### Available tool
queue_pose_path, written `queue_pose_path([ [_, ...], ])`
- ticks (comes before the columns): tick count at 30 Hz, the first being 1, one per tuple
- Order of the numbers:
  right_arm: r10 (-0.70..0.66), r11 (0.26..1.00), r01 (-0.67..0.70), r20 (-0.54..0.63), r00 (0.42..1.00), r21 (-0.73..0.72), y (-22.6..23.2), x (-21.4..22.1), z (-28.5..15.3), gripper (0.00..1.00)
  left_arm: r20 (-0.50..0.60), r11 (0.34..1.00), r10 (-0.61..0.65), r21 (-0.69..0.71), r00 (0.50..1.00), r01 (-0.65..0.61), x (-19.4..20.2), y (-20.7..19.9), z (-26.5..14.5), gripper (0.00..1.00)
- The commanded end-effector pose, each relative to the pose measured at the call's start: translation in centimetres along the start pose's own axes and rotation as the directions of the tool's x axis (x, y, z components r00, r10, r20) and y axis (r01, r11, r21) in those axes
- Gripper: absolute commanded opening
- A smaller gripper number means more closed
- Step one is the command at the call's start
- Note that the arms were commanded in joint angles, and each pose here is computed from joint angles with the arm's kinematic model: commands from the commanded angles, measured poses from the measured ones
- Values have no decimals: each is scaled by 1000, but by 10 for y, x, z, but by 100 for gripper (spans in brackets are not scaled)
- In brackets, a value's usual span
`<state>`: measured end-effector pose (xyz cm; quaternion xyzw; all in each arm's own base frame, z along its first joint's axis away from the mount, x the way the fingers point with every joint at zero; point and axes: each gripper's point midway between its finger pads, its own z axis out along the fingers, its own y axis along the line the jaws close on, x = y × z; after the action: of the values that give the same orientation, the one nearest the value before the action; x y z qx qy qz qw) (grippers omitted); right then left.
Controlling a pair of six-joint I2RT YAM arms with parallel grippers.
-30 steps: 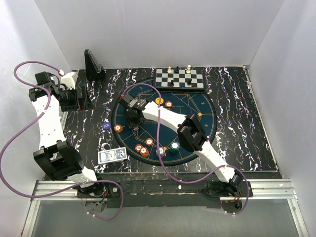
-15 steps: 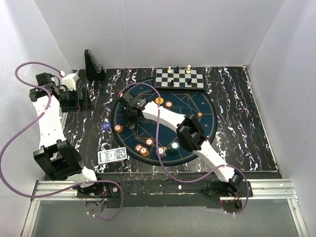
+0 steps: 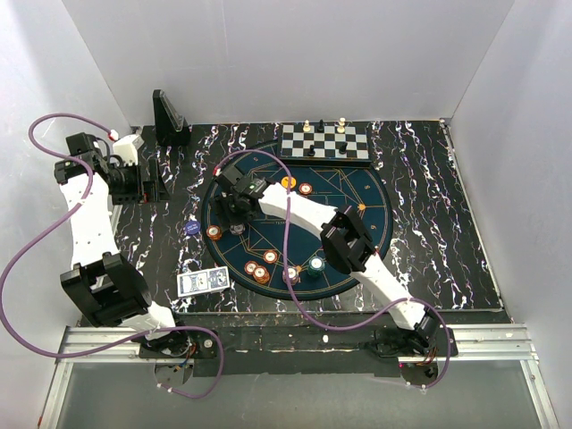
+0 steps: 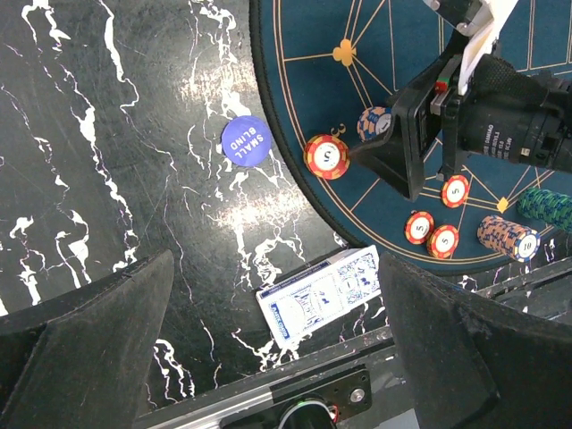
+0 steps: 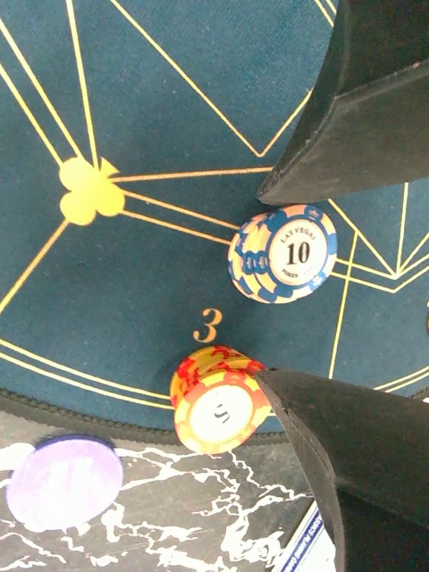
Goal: Distribute texas hold em gaming equipment
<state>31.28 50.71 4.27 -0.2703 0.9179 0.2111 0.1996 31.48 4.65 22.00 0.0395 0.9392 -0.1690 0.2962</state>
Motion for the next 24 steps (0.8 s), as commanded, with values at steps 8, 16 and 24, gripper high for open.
queue_pose_path([
  [8,-54,998,59,161,986,-26,17,-41,-97,85,13,1000,-13,-20,1000,13,3,-3,-8,100],
  [16,-70,997,66,148,986,29,-5,2,-166,86,18,1000,-21,-18,1000,22,2,-3,-7,100],
  [24,-88,993,87,3,996,80,-25,100,-188,87,29,999,-35,-8,999,35,4,-5,-3,100],
])
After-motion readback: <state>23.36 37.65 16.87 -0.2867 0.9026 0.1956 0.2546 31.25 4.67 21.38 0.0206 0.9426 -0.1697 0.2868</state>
